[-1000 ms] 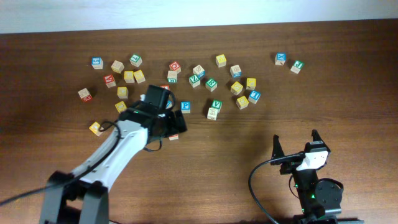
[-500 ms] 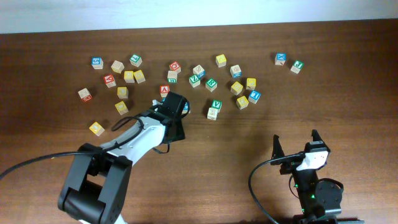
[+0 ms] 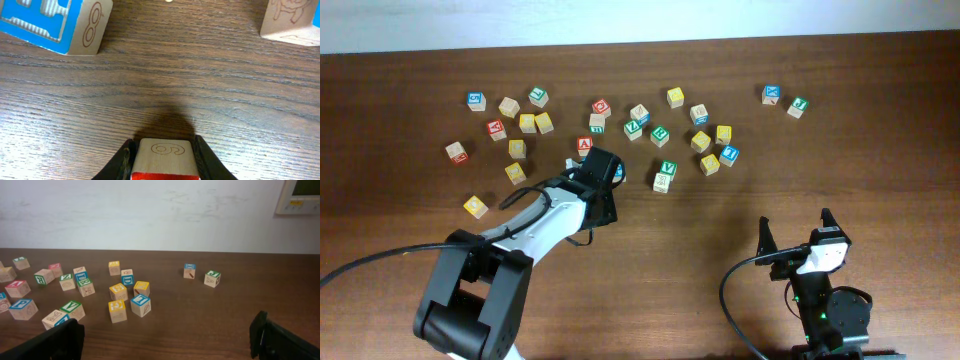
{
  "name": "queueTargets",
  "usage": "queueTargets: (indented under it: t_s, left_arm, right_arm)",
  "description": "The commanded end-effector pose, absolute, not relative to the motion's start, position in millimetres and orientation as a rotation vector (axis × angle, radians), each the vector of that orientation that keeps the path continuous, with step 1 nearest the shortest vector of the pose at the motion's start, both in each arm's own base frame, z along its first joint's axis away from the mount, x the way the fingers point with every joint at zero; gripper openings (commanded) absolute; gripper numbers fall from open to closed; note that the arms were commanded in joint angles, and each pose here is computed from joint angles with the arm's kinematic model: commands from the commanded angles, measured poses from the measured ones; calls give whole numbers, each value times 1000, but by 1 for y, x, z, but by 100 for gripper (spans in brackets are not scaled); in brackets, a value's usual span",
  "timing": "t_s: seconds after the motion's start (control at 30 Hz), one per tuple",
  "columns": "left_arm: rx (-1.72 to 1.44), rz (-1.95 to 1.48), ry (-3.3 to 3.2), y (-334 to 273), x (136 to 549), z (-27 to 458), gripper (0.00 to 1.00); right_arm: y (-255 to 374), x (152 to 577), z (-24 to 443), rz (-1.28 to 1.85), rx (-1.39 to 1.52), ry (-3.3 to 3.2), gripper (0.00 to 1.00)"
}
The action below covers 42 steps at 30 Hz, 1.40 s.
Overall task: Spell out ICRA
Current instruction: 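Carry the red 'I' block toward the front and set it down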
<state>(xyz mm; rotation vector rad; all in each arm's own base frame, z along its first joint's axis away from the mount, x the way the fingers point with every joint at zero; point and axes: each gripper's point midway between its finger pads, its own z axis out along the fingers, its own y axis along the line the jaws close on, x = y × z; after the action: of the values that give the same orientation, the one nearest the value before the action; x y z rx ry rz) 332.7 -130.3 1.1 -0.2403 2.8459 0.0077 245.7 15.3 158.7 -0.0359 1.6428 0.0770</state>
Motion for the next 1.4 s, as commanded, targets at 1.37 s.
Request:
queueTargets:
  t_s: [1.37]
  left_arm:
    - [-175, -25, 3111, -111, 265, 114, 16]
  right_arm:
    - [13, 246, 156, 74, -21, 1647, 98]
